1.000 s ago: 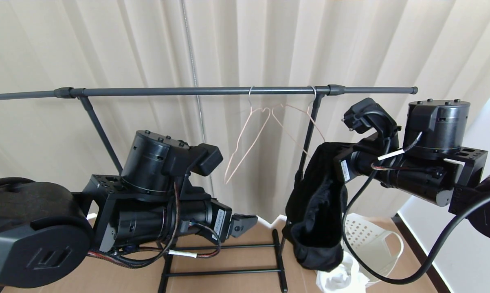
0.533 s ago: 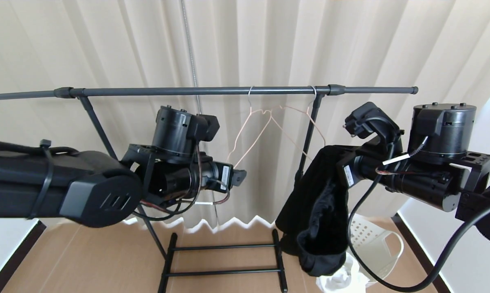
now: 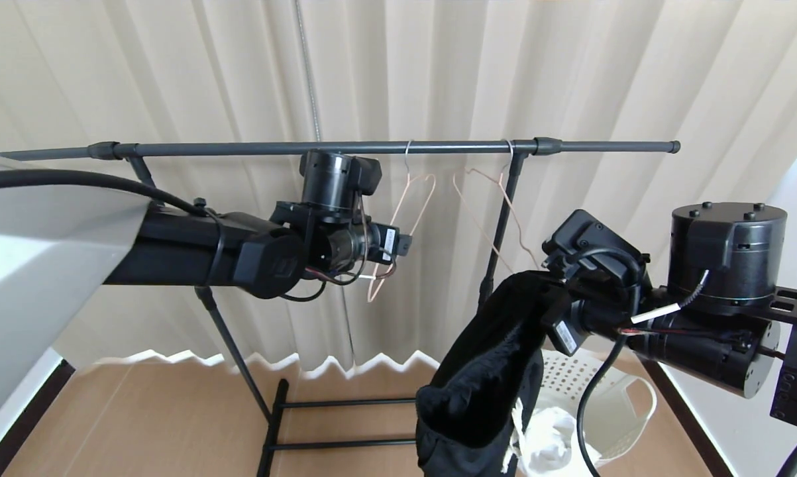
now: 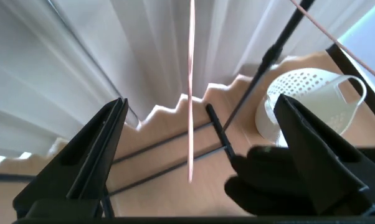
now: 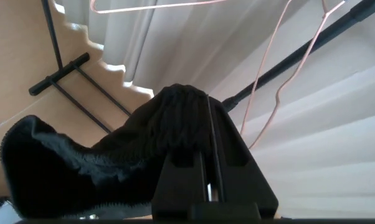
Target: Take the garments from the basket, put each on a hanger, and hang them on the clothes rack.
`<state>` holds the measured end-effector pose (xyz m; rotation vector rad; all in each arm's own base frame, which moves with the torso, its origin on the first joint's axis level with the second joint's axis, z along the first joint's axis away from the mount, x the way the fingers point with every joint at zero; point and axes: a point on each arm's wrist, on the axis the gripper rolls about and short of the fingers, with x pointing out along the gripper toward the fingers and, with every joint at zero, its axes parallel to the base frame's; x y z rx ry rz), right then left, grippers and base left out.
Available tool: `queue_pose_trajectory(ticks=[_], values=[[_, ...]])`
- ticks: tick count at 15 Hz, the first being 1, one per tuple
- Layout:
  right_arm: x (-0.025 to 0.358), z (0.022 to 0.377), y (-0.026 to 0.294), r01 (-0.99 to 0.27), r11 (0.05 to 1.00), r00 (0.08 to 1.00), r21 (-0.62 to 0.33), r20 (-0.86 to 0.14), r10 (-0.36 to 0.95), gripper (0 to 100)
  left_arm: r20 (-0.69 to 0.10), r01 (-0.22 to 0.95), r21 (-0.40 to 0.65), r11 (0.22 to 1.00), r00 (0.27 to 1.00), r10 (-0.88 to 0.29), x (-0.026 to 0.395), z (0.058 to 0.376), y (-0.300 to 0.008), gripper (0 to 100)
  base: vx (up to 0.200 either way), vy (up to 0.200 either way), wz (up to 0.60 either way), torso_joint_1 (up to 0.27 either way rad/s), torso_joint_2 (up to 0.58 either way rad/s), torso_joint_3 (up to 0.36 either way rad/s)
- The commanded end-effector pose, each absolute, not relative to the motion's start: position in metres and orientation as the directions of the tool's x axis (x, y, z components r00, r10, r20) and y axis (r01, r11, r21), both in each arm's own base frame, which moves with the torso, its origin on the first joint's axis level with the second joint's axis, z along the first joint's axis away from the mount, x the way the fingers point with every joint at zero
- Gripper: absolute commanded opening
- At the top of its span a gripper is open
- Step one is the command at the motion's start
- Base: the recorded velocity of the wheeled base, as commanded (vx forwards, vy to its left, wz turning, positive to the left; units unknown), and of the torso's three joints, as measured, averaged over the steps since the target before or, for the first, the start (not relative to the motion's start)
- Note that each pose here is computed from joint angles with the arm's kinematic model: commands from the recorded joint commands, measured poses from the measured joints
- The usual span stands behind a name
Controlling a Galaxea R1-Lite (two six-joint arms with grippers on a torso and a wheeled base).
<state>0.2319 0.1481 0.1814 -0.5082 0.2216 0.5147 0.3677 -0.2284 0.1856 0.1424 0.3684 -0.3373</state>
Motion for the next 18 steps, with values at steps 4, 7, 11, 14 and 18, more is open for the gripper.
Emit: queue_pose_trajectory(ticks=[4,7,11,14,18], values=[[0.228,0.184,0.148,-0.525,0.747,0.849,-0.409,-0.316,0.424,0,-0.359,0.329,0.137,0.934,0.895,-0.263,0.407,0.156,-0.256,100,0.0,0.0,0.0,0.0,0.0,0.0],[0.228,0.183,0.149,-0.528,0.735,0.847,-0.424,-0.319,0.425,0,-0.343,0.301,0.178,0.937,0.911,-0.228,0.422,0.145,-0.263,100,0.0,0.0,0.0,0.0,0.0,0.0],[0.229,0.182,0.149,-0.529,0.733,0.846,-0.427,-0.325,0.422,0,-0.307,0.246,0.19,0.95,0.934,-0.181,0.446,0.13,-0.276,100,0.0,0.0,0.0,0.0,0.0,0.0],[0.229,0.182,0.149,-0.529,0.734,0.847,-0.426,-0.323,0.422,0,-0.328,0.239,0.203,0.949,0.93,-0.165,0.448,0.12,-0.277,100,0.0,0.0,0.0,0.0,0.0,0.0],[0.23,0.181,0.149,-0.53,0.733,0.846,-0.425,-0.327,0.422,0,-0.33,0.236,0.205,0.95,0.93,-0.16,0.449,0.117,-0.277,0,0.0,0.0,0.0,0.0,0.0,0.0]])
